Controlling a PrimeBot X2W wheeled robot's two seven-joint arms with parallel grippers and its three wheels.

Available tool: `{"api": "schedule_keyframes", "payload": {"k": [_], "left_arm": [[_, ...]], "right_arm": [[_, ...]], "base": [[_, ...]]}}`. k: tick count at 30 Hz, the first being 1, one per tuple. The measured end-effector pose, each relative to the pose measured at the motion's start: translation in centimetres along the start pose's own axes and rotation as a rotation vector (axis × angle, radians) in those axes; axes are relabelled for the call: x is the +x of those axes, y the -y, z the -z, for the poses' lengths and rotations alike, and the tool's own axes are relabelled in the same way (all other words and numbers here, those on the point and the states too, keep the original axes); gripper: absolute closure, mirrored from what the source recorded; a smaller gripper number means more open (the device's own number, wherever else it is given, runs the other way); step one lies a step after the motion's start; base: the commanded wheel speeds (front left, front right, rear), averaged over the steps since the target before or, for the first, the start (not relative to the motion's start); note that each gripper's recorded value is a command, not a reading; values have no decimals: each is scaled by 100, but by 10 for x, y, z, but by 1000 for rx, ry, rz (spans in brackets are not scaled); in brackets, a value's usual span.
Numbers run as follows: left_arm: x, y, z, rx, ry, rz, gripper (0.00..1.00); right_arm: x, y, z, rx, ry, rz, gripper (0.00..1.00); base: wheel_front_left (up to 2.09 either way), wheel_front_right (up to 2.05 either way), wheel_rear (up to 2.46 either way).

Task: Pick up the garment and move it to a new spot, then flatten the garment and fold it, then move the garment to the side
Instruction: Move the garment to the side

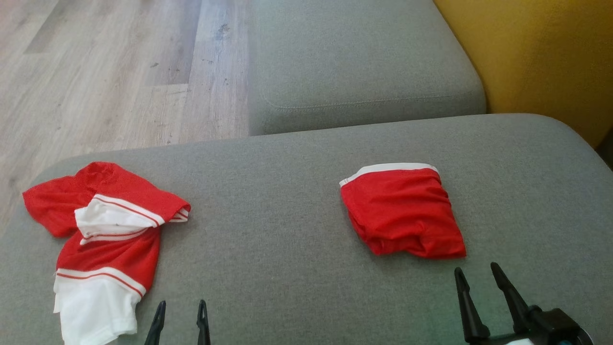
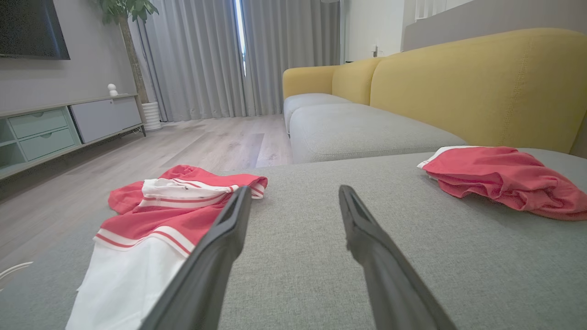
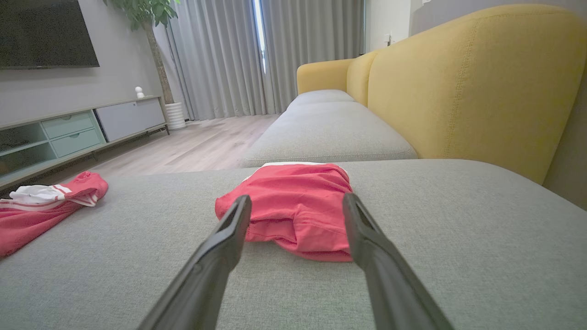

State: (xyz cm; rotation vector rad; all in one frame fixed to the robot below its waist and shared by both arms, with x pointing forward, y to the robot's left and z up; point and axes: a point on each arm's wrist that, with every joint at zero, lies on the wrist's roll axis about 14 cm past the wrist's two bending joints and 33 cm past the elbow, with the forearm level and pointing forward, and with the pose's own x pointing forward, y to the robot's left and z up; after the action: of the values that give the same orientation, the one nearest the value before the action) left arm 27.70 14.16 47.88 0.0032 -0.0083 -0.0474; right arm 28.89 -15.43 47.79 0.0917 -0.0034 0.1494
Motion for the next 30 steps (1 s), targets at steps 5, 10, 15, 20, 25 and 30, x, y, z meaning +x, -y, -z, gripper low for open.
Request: {"api": "schedule_keyframes", "payload": {"k": [5,10,15,20,25,30], "left_arm": [[2,2,-1,-3,-1,6,0],[7,5,2,-10,-19,4,0],[18,9,2,-15,-28,2,0],[27,15,5,-43,-43,7,0],[42,28,7,-74,-56,40,0],[62,32,5,-76,-45,50,0]], "right_arm": [[1,-2,4,0,-15,-8,0],[14,0,6,-15,-34,-22,0],[35,14,4,-53,-41,-20,0],[55,41,9,-88,-75,16,0],[88,71,13,-170,-127,30,0],[121,90,22,-172,-217,46,0]], "base": [[0,0,0],[0,0,0],[0,0,0],[0,0,0],[0,0,0],[0,0,0]]}}
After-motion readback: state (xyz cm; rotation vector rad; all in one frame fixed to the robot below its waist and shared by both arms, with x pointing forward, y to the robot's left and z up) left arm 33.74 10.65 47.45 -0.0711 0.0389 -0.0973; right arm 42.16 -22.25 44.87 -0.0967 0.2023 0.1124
